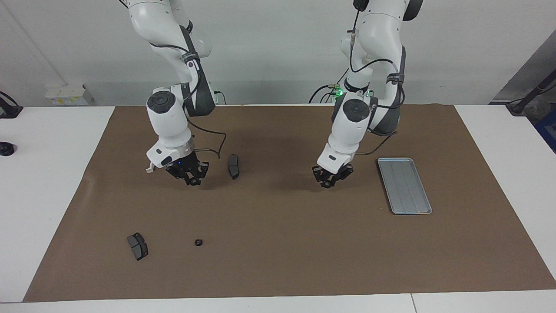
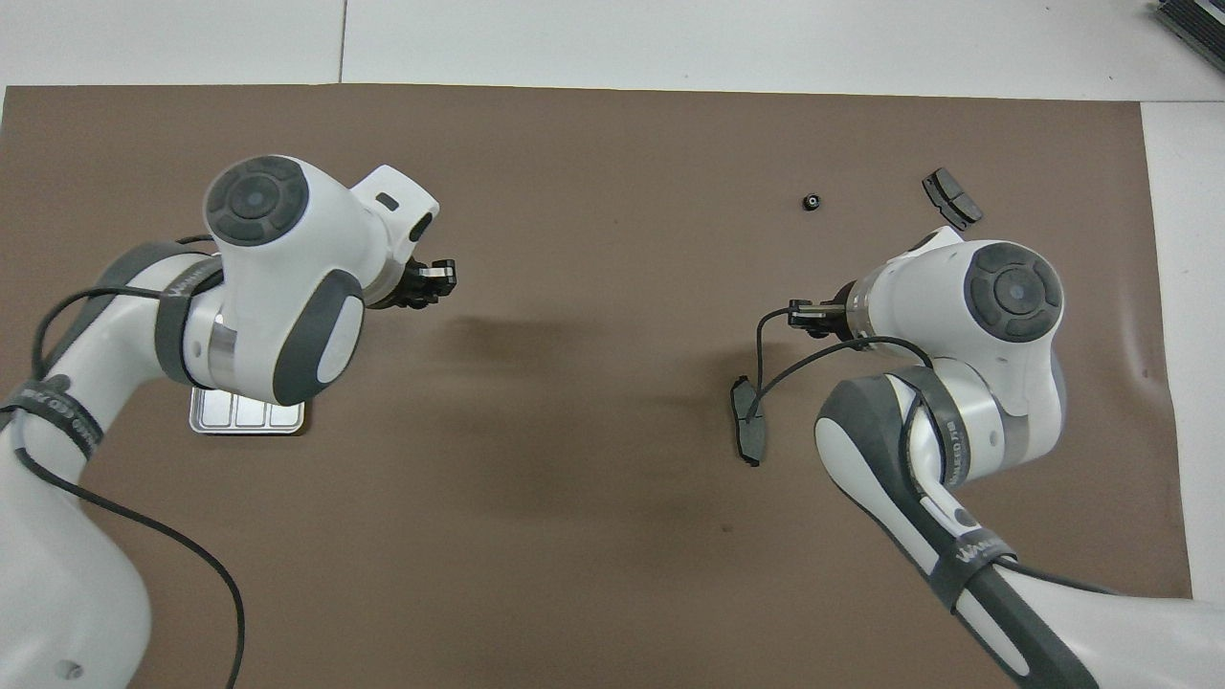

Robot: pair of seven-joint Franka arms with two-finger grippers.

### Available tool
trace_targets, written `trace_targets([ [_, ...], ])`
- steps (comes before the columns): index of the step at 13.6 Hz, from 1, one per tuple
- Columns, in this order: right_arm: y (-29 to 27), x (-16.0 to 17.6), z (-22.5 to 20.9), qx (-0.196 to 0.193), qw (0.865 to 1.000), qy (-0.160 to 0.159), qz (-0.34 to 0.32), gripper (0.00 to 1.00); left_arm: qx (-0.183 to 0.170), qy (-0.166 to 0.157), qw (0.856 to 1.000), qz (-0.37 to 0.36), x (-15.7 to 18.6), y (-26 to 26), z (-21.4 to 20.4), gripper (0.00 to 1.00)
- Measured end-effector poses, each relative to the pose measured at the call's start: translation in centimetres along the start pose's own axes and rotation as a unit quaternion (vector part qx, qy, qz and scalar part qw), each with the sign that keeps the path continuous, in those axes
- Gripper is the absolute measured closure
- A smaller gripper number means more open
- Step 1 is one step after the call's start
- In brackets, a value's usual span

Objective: Pick bearing gear from pile to tray

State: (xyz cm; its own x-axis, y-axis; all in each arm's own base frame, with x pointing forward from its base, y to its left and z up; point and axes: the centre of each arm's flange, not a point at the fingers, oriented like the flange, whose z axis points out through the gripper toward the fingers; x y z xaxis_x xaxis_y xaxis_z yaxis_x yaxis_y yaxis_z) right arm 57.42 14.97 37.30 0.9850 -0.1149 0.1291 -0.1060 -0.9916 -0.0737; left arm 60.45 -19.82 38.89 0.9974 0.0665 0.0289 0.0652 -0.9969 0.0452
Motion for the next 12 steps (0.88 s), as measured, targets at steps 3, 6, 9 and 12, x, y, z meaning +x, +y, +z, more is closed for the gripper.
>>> trace_targets([
  [3, -6.8, -0.7, -1.0, 0.019, 0.999, 0.005, 0.04, 0.65, 0.01, -0.024, 0.999, 0.019, 1.5, -7.9, -0.9, 0.65],
  [6, -14.0, -2.4, -0.8, 0.038, 0.997, 0.001, 0.07, 0.65, 0.01, -0.036, 0.998, 0.048, 1.9, -15.9, 0.6, 0.65],
  [9, -19.9, -3.8, 0.1, 0.045, 0.995, -0.007, 0.088, 0.65, 0.009, -0.033, 0.997, 0.068, 0.7, -21.2, 2.8, 0.65],
  [12, -25.8, -4.9, 1.9, 0.018, 0.994, 0.001, 0.107, 0.65, 0.007, -0.047, 0.995, 0.091, -1.4, -23.4, 4.3, 0.65],
])
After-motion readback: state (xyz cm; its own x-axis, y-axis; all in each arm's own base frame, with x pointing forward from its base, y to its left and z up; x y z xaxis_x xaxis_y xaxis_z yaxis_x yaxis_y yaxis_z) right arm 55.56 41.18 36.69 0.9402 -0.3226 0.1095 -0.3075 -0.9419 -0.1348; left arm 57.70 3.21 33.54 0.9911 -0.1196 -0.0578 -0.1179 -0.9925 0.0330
